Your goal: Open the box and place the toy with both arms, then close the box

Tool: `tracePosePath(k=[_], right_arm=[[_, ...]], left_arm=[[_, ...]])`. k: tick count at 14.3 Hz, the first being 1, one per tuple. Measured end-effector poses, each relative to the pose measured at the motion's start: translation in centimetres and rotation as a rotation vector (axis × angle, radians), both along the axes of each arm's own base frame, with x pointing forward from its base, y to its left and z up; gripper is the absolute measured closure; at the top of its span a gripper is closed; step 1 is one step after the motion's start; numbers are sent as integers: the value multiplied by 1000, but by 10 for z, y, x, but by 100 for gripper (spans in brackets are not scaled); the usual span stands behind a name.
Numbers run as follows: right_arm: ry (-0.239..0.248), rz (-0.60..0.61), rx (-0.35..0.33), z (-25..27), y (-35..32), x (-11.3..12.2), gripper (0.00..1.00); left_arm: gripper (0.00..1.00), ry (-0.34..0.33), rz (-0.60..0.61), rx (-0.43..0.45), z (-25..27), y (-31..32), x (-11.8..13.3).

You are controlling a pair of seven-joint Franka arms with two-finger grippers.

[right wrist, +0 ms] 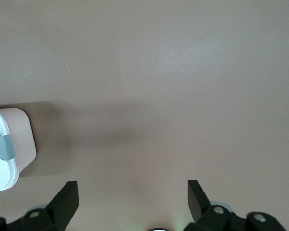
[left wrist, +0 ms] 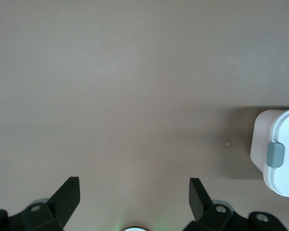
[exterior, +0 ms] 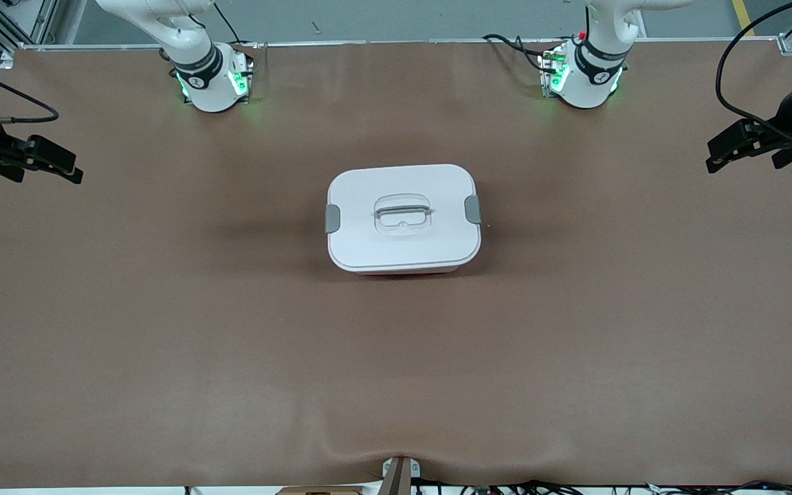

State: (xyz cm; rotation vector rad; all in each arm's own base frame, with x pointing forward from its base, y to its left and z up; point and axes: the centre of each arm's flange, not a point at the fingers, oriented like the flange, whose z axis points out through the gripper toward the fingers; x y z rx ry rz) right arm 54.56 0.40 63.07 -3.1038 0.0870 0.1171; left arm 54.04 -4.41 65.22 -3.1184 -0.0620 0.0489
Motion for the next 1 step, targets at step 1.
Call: tracePosePath(k=[1], right_arm=[[0, 0, 0, 0, 0, 0, 0]], left_arm=[[0, 1, 1, -3, 0, 0, 0]])
